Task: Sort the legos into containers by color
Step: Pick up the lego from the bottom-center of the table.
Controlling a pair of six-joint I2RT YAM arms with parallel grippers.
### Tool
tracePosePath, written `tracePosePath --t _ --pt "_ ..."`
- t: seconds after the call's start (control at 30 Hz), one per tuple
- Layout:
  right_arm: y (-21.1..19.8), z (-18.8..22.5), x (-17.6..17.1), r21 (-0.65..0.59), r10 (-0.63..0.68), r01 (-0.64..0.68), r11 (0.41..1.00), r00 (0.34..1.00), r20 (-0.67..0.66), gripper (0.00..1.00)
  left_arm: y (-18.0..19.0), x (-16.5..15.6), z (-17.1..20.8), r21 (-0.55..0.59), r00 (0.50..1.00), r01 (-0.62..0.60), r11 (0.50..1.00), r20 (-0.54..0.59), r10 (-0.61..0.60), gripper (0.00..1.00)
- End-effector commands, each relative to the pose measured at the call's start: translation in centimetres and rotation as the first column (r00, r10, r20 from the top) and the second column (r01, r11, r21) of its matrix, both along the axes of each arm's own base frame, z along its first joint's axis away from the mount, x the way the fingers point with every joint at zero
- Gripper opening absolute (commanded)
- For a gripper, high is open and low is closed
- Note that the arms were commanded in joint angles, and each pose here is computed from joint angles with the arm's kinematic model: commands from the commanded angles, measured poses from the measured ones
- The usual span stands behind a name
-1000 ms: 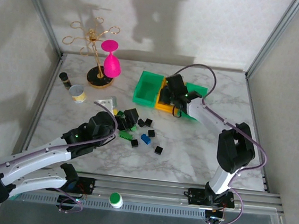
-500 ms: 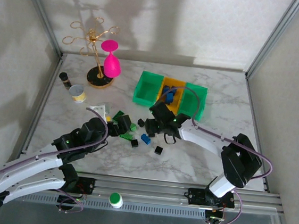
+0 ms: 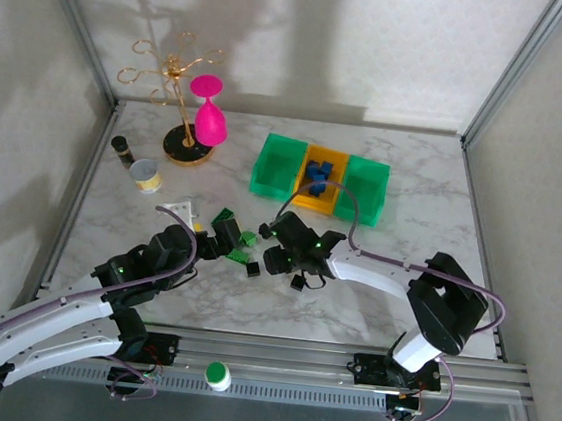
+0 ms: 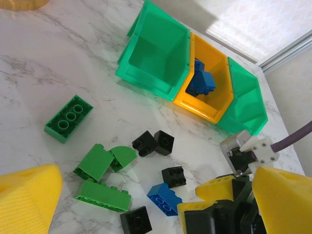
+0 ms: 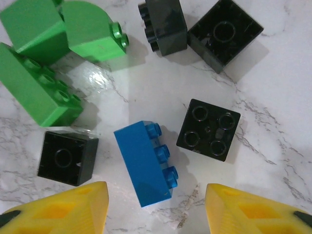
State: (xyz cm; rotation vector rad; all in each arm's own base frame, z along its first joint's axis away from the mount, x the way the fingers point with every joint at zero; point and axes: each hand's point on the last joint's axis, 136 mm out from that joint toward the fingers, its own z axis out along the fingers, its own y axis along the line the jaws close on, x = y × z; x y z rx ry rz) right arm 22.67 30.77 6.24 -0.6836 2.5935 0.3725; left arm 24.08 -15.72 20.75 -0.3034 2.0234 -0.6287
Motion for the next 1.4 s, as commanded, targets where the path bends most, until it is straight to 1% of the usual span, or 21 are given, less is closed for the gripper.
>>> tracePosePath --t 0.0,0.07,0.2,0.3,0.43,0.57,0.87,0.97,1.07,1.13,1.23,1.37 --pt "0.8 -0.6 -0.1 -0.006 0.040 -0.040 0.999 0.999 0.002 0.55 0.8 0.0 -0.5 0.021 0.999 -0.031 0.999 -0.008 0.031 1.00" --pt "1.2 -0.9 -0.4 0.004 0.061 -0.061 0.998 0.998 -0.006 0.55 0.9 0.0 -0.5 0.025 0.999 -0.034 0.999 -0.007 0.034 1.00" --pt "1.3 -1.7 -0.4 -0.014 0.068 -0.068 0.998 0.998 -0.015 0.53 1.1 0.0 -0.4 0.026 0.999 -0.038 0.999 -0.001 0.038 1.00" --pt "1.3 -2.3 -0.3 -0.031 0.066 -0.067 0.997 0.998 -0.018 0.51 1.1 0.0 -0.3 0.028 0.999 -0.041 0.999 0.000 0.041 1.00" --pt "1.6 -2.5 -0.4 -0.021 0.076 -0.076 0.997 0.997 -0.020 0.48 1.1 0.1 -0.2 0.027 0.999 -0.042 0.999 0.003 0.042 1.00" --pt "1.6 -3.0 -0.4 -0.031 0.073 -0.074 0.997 0.997 -0.025 0.44 1.1 0.1 -0.2 0.032 0.999 -0.042 0.999 0.005 0.042 1.00" --pt "1.6 -2.4 -0.3 -0.026 0.075 -0.075 0.997 0.997 -0.015 0.35 0.7 0.3 -0.1 0.028 0.999 -0.037 0.999 0.007 0.037 1.00" --pt "1.7 -2.2 -0.3 -0.019 0.078 -0.078 0.997 0.997 -0.015 0.30 0.6 0.4 0.0 0.029 0.999 -0.035 0.999 0.007 0.035 1.00" --pt "1.8 -1.8 -0.3 -0.008 0.076 -0.076 0.997 0.997 -0.012 0.26 0.4 0.5 0.3 0.022 0.999 -0.031 0.999 0.011 0.030 1.00" --pt "2.0 -1.1 -0.3 0.009 0.077 -0.076 0.997 0.997 -0.010 0.25 0.4 0.6 0.5 0.022 0.999 -0.034 0.999 0.015 0.033 1.00" --pt "2.5 0.6 -0.4 0.057 0.077 -0.077 0.995 0.997 -0.002 0.24 0.7 0.7 0.9 0.019 0.998 -0.049 0.999 0.027 0.048 0.99" --pt "2.5 3.3 0.4 0.104 0.041 -0.043 0.994 0.999 0.020 0.24 0.8 0.8 1.7 0.016 0.997 -0.055 0.998 0.046 0.055 1.00"
